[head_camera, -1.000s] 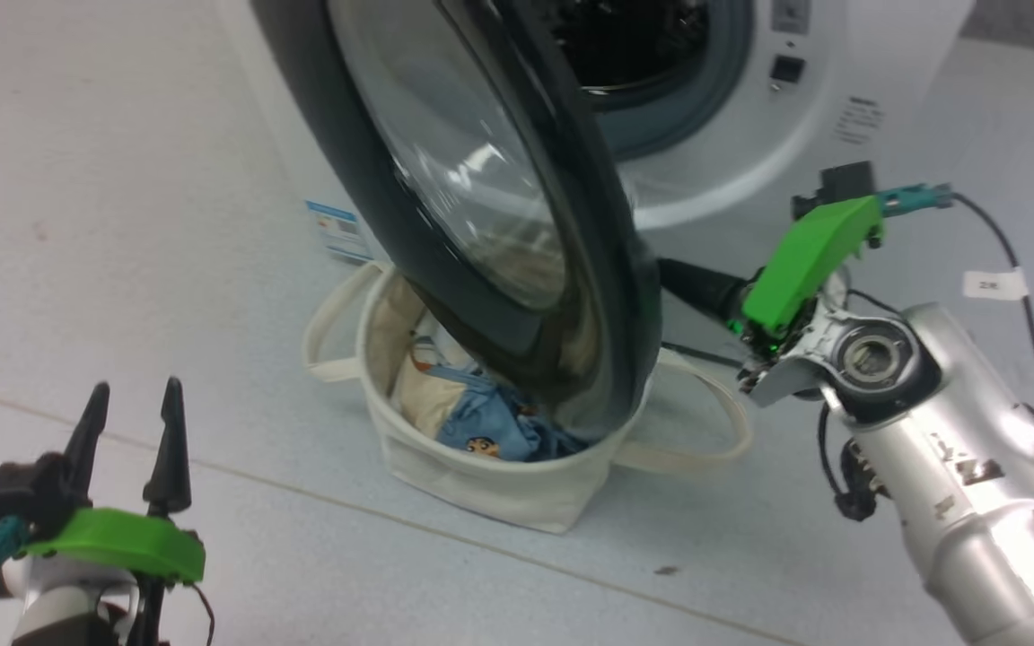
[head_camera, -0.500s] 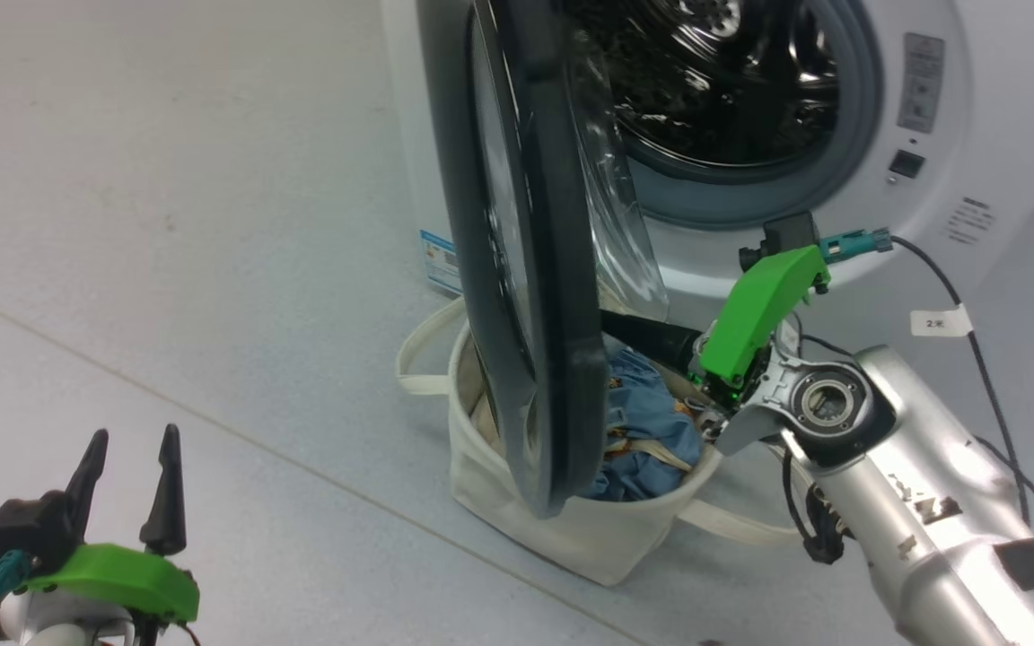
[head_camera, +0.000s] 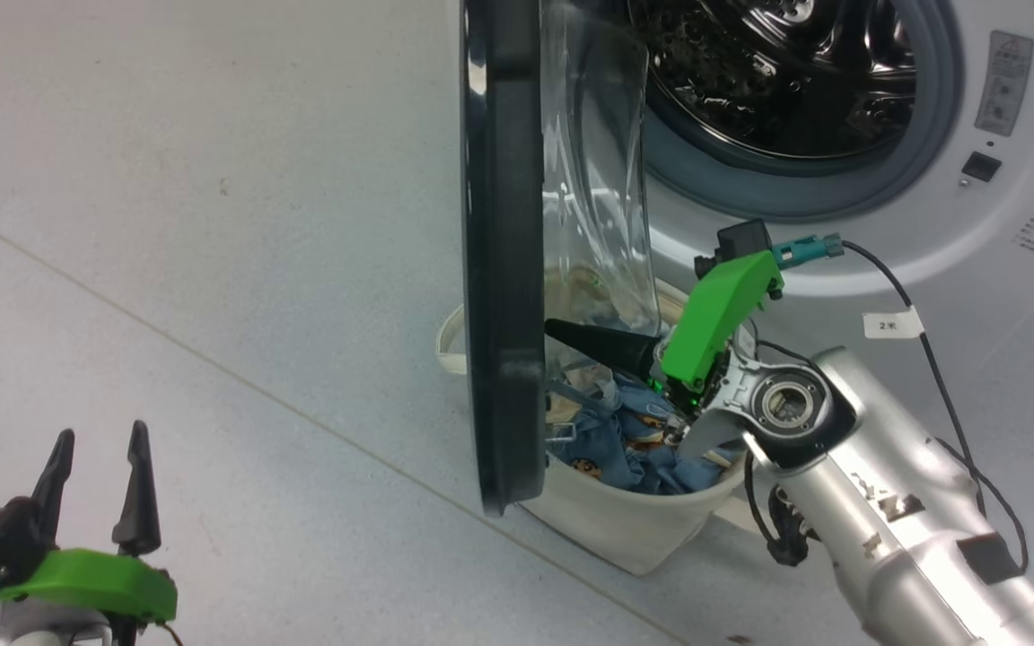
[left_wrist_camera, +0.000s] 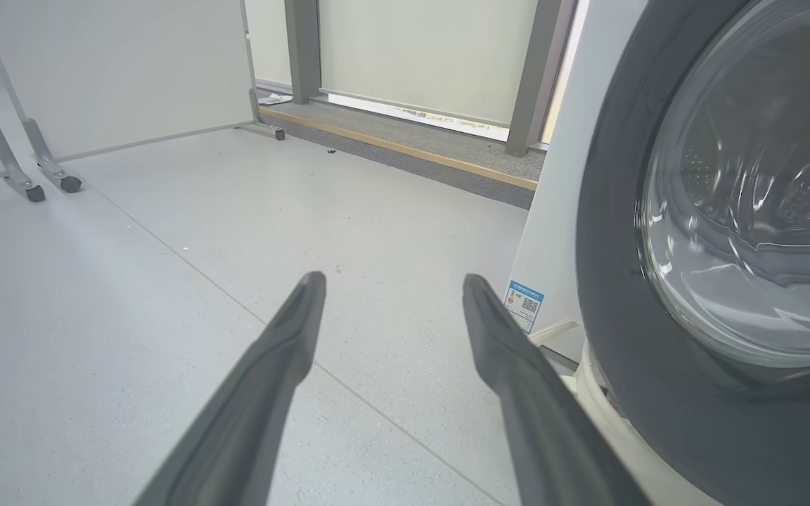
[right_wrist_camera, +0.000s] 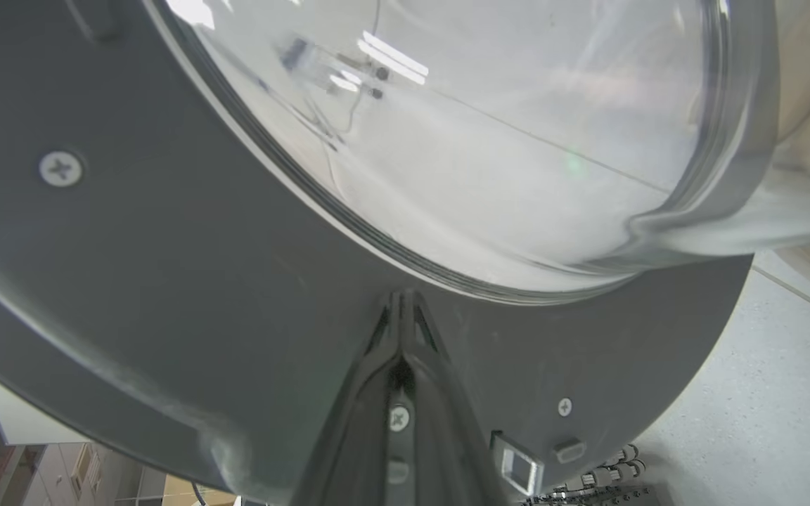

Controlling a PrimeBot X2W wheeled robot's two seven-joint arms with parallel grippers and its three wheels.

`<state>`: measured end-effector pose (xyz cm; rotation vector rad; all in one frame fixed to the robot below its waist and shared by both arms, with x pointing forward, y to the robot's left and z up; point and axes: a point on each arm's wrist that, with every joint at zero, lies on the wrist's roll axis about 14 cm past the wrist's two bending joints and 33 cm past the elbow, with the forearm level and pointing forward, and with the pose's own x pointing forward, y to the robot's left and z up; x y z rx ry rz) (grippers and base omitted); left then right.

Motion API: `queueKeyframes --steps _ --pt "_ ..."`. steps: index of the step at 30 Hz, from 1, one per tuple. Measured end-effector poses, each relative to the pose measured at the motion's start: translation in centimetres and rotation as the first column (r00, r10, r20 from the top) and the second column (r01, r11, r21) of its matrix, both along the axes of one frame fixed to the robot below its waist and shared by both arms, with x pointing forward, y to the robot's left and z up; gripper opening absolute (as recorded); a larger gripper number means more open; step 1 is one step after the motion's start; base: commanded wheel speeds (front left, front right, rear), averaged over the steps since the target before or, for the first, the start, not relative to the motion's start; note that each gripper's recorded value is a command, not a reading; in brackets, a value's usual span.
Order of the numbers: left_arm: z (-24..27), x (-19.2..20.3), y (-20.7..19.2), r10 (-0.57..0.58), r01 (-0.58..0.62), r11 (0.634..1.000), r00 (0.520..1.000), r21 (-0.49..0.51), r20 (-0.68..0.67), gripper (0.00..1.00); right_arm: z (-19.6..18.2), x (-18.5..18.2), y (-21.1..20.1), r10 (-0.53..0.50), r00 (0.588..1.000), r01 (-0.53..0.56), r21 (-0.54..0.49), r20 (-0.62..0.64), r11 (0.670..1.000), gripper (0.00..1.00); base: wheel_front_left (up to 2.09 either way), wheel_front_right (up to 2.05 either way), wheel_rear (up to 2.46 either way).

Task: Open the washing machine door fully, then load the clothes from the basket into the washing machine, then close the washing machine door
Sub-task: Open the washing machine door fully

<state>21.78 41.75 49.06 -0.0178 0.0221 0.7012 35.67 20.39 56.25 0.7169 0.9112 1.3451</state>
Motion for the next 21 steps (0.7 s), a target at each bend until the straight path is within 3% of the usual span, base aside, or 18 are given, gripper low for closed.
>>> queueKeyframes --steps 21 --pt "-0.1 -1.9 0.6 0.054 -0.054 0.999 0.999 0.004 0.001 1.0 0.9 -3.6 2.5 0.123 0.992 -0.123 0.026 -0.022 0.992 0.0 0.0 0.0 0.0"
